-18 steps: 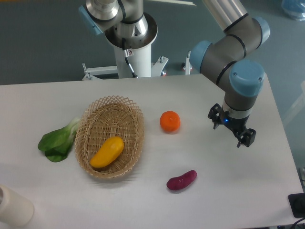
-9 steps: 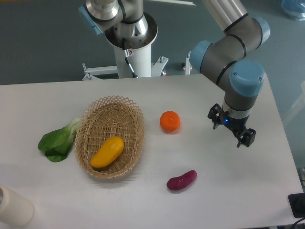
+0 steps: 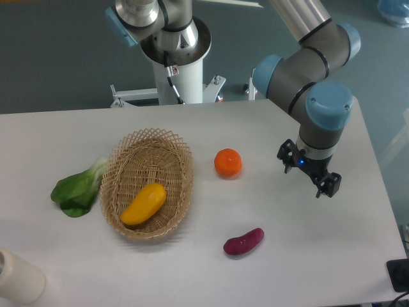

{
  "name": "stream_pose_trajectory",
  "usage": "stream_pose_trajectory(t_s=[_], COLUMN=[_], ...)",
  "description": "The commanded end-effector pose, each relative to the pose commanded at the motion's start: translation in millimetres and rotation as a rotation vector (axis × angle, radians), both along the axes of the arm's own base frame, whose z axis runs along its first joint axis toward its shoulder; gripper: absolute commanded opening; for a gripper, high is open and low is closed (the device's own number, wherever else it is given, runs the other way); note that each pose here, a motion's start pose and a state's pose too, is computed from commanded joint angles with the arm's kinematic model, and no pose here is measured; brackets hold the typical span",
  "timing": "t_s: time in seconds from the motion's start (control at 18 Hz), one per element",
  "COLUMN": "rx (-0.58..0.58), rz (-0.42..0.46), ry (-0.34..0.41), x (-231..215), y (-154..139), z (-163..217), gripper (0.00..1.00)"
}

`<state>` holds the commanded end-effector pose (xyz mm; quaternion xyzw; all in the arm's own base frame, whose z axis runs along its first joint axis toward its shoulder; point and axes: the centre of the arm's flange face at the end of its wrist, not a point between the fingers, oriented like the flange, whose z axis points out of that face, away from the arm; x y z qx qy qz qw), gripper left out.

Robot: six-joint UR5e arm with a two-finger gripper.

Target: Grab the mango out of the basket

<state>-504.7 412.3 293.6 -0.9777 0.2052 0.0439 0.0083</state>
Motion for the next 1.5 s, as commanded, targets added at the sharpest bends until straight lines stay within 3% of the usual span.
stream_pose_trajectory(t_s=[0.61,0.89,1.22,1.5], rx=[0.012,0.006,0.049,0.059], rz=[-0.022,0.013,0.089,0.101], ry=[-0.029,-0.061,-0.137,-0.174], x=[64.2,97.7,154.0,200.6], y=[56.1,73.1,114.5,144.5], z=[-1.3,3.2,-0.4,-6.6], gripper=[1.0,1.0,1.0,1.0])
